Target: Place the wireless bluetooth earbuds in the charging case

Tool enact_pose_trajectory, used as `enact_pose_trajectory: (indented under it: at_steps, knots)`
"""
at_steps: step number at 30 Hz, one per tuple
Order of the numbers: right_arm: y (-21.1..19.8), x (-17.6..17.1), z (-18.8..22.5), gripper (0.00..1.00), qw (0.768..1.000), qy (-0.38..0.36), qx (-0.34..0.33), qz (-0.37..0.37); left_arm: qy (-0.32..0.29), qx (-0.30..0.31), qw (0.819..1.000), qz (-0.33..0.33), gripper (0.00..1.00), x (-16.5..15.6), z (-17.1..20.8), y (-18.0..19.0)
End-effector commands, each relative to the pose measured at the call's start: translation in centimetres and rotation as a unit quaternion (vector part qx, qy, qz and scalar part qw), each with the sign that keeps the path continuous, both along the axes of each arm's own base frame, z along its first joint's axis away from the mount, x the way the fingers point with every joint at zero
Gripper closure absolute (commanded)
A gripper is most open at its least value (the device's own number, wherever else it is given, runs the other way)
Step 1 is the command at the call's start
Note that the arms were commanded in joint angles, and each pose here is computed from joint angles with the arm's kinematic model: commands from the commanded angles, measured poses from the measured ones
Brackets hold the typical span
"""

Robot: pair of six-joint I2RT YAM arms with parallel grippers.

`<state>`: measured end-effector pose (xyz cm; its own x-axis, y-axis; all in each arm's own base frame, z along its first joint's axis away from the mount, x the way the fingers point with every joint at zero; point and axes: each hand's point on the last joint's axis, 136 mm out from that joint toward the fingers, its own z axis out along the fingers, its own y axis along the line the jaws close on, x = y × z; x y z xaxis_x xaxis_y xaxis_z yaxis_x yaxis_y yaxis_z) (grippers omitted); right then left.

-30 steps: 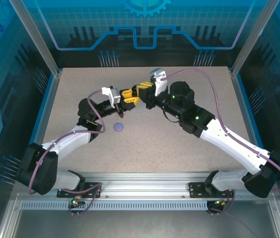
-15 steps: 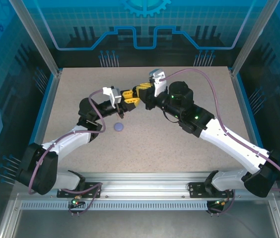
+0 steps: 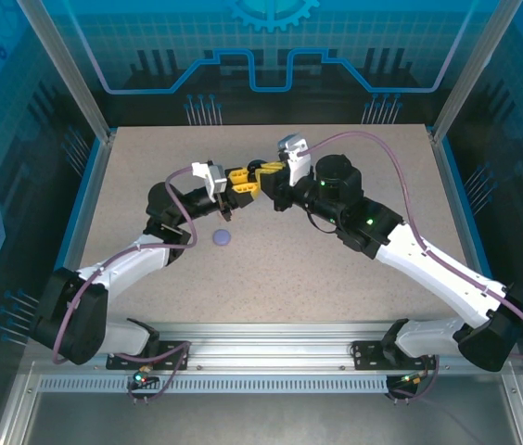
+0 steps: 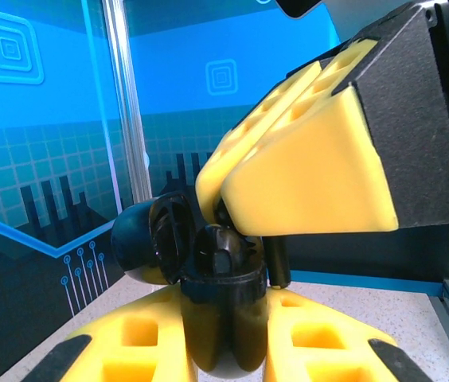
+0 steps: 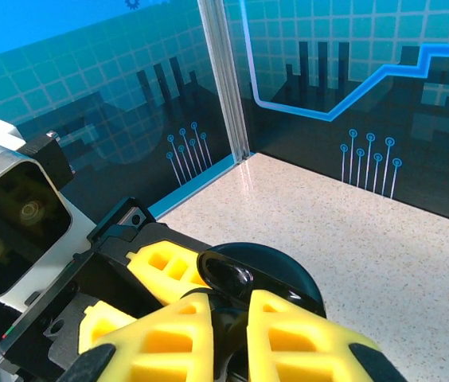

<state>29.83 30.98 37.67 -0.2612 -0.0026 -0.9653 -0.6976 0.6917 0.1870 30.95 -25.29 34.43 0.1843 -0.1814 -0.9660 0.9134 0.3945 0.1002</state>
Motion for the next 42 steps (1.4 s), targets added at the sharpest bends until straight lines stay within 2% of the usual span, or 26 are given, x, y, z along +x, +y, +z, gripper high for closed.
enact_pose_trajectory:
  at_steps: [1, 17, 42]
  knots:
    - [-0.2, 0.7, -1.9, 0.88, 1.000, 0.016, -0.023, -0.011, -0.056, -0.016, 0.998, -0.012, 1.00, -1.6, 3.5, 0.0]
    - [-1.8, -1.8, 7.0, 0.88, 0.995, -0.038, 0.096, 0.012, -0.050, -0.012, 0.999, -0.008, 1.00, -1.1, 2.7, -0.1]
    - [-0.9, 0.6, 2.4, 0.89, 0.999, -0.010, 0.038, -0.013, -0.062, -0.015, 0.998, -0.013, 1.00, -1.8, 3.6, 0.0]
